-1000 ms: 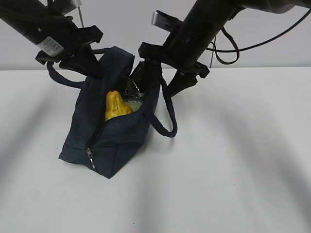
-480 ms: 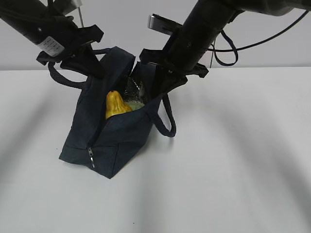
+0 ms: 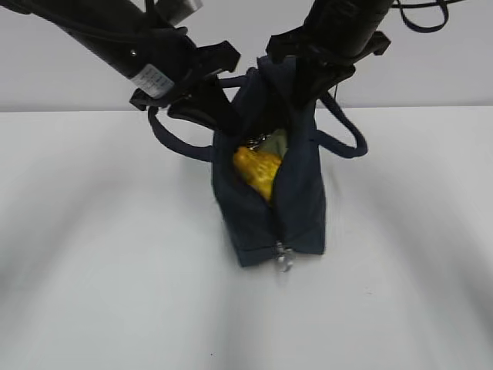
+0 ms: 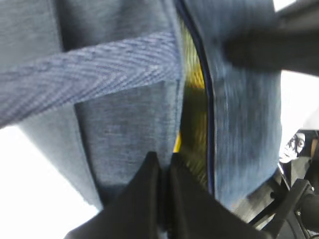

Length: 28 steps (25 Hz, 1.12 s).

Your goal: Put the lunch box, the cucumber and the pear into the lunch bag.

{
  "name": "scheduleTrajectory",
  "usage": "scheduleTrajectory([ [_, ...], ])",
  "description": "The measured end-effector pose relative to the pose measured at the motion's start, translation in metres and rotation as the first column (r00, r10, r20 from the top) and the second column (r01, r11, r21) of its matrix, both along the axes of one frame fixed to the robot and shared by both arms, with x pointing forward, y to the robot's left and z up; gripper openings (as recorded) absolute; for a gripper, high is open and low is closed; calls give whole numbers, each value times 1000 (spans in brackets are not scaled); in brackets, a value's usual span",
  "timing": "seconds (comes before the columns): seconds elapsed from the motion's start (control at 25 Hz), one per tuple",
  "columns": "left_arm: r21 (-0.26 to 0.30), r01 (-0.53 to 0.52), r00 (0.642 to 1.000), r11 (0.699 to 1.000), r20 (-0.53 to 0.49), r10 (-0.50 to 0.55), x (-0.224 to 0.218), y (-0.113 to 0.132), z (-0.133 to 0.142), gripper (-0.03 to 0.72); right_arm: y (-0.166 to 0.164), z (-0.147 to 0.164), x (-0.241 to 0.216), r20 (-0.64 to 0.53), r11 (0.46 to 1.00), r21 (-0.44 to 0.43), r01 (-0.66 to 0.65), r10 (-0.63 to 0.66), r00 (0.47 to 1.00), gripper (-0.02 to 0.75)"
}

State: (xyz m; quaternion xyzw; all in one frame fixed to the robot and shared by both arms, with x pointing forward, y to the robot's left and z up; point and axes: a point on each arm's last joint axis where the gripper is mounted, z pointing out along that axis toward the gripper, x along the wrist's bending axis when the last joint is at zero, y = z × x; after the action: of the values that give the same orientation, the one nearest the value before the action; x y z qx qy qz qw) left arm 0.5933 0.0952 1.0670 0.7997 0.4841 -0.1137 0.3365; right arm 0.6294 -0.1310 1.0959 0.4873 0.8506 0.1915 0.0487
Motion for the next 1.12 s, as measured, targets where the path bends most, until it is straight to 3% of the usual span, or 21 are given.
scheduleTrajectory([
  [0.2,-26,9,998,1000,62,-7,-6,-24,2,5,-8,8,-2,41,998,-63,9,-7,999,-6],
  [0.64,-10,-27,998,1000,48,27,8,-28,-23,5,-3,-22,13,-1,997,-78,17,-17,1000,-6],
  [0.8,34,-20,998,999,64,18,10,-26,-28,5,-1,-28,16,-7,997,-76,21,-22,1000,6],
  [0.88,54,-33,997,998,77,29,11,-24,-29,24,-1,-28,16,-8,997,-73,21,-22,1000,67],
  [0.96,75,-42,994,996,103,34,13,-22,-29,89,-1,-28,16,-9,997,-71,21,-22,1000,178],
  [1.12,95,-45,992,994,120,33,15,-21,-30,358,-1,-28,16,-11,997,-68,21,-22,1000,403],
])
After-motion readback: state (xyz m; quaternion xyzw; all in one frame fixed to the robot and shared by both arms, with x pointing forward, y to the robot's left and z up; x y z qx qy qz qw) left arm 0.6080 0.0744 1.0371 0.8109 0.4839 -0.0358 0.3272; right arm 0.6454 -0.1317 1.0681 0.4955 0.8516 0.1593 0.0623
